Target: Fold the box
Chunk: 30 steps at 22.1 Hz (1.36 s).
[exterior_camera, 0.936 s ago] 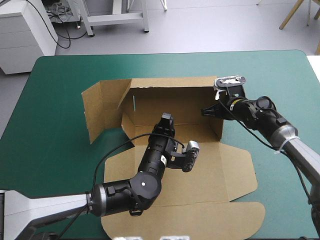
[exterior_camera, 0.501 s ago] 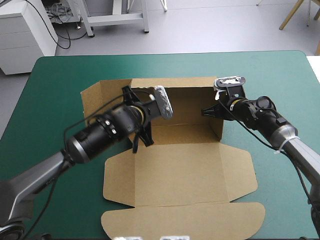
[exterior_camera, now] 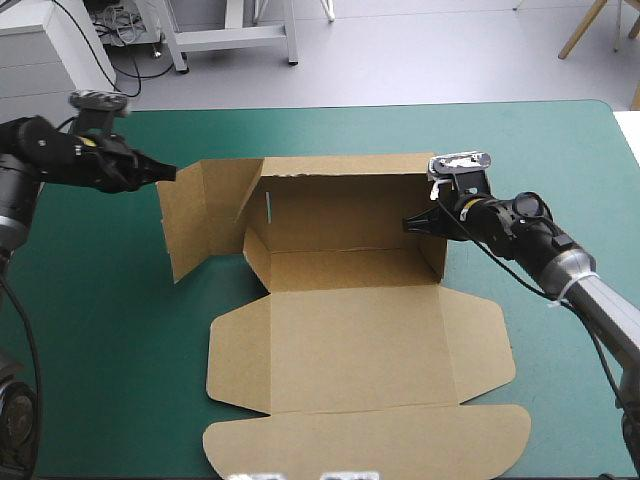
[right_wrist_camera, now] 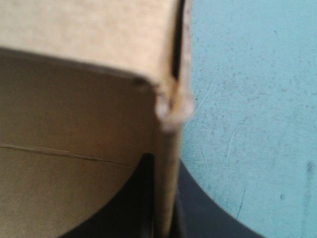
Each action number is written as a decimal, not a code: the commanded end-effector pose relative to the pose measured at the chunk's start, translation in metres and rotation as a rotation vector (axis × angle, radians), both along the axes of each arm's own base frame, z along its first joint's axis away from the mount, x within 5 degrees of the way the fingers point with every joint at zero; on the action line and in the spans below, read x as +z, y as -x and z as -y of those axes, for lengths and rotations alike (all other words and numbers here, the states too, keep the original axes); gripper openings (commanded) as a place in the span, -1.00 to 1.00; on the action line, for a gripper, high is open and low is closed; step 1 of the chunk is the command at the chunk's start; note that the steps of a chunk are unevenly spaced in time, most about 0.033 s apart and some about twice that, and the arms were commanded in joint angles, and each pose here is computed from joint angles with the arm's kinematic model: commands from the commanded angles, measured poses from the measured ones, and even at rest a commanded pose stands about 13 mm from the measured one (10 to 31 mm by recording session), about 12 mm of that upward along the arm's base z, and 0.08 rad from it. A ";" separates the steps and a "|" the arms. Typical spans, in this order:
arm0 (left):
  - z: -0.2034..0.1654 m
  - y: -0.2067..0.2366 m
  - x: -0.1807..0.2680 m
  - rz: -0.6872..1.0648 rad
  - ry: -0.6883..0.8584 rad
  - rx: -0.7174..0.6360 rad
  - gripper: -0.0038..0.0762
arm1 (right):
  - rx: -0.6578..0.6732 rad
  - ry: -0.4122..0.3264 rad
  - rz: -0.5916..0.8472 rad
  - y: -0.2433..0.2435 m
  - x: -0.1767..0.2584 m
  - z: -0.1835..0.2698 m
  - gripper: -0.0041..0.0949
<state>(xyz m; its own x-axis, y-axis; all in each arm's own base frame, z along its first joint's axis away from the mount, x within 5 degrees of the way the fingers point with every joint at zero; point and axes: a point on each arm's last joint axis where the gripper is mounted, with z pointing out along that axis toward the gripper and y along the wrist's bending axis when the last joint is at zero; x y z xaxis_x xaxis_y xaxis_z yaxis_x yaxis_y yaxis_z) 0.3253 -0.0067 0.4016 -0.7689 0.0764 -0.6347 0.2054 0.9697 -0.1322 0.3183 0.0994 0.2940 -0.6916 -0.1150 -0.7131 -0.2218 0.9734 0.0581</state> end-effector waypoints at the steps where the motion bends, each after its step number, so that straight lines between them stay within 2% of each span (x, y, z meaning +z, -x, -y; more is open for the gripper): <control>1: -0.055 0.015 0.005 0.036 0.150 0.190 -0.93 | -0.002 0.010 0.068 0.000 0.018 0.006 -0.93; 6: -0.115 0.030 -0.041 -0.021 0.414 0.452 -0.93 | -0.005 0.012 0.042 0.002 0.017 0.006 -0.93; 10: -0.126 0.035 -0.067 -0.069 0.522 0.600 -0.93 | -0.018 -0.020 -0.013 0.004 0.019 0.005 -0.93; 15: -0.126 0.037 -0.076 -0.088 0.519 0.611 -0.93 | -0.022 -0.002 -0.110 0.010 0.063 0.006 -0.93; 19: -0.126 0.037 -0.076 -0.094 0.535 0.628 -0.93 | -0.016 -0.027 -0.186 0.017 0.080 0.004 -0.93; 22: -0.126 0.037 -0.077 -0.095 0.534 0.630 -0.93 | -0.001 -0.025 -0.249 0.021 0.078 0.003 -0.93; 25: -0.126 0.037 -0.077 -0.097 0.541 0.637 -0.93 | 0.020 0.016 -0.386 0.019 0.059 0.001 -0.93; 30: -0.125 0.037 -0.076 -0.096 0.545 0.636 -0.93 | 0.022 0.029 -0.426 -0.003 0.032 -0.006 -0.93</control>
